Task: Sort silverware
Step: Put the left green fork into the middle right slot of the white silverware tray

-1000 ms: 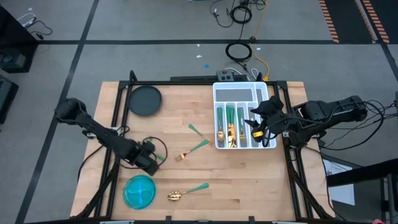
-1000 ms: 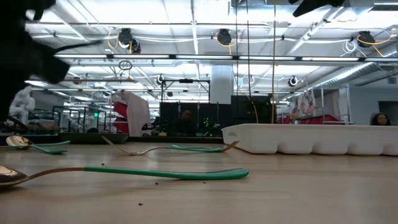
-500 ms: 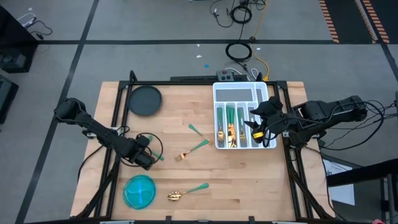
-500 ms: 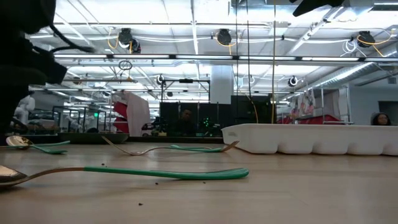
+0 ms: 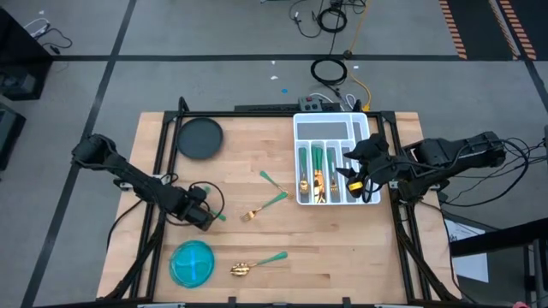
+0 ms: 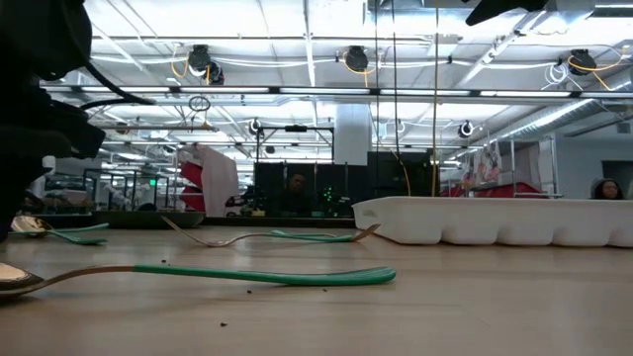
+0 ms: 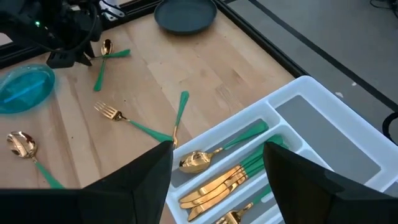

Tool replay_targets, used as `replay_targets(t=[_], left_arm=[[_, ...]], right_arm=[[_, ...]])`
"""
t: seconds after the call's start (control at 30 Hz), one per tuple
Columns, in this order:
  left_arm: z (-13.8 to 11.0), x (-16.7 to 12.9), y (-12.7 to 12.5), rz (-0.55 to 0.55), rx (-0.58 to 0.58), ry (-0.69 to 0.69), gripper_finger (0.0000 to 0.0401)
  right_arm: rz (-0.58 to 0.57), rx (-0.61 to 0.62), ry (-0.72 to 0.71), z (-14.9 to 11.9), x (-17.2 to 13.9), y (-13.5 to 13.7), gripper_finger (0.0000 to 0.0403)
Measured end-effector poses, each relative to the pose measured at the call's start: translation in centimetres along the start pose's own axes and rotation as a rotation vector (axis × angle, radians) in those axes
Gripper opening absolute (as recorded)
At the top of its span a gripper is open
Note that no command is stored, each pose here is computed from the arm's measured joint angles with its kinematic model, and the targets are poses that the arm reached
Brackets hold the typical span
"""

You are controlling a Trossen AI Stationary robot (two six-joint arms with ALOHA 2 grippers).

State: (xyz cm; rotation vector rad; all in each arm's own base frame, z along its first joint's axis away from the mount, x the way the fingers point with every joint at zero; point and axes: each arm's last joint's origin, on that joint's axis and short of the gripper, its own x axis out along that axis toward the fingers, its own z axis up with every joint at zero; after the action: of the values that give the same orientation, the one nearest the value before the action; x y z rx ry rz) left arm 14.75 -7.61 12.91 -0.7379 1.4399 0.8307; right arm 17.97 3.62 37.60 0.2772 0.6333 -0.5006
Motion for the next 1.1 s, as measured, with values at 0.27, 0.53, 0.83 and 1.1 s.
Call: replay_targets(t=[0.27, 0.53, 0.83, 1.1], left_arm=[[0.5, 0.3, 0.2, 0.003, -0.029, 0.013, 0.0012], [0.7, -1.3, -0.6, -0.033, -0.08, 0.034, 0.0004], [1.1, -5.7, -2.9, -0.156, -0.148, 0.026, 0.0003], [3.4, -10.4, -4.2, -0.253, -0.234, -0.116, 0.0002]], right_arm=[[0.014, 0.023, -0.018, 0.2, 0.0, 0.2, 0.0242], [0.022, 0.026, -0.028, 0.3, -0.1, 0.1, 0.0242], [0.026, 0.055, -0.035, 0.1, -1.4, -1.0, 0.0242], [-0.046, 0.071, 0.038, -1.1, -2.7, -3.1, 0.0242]])
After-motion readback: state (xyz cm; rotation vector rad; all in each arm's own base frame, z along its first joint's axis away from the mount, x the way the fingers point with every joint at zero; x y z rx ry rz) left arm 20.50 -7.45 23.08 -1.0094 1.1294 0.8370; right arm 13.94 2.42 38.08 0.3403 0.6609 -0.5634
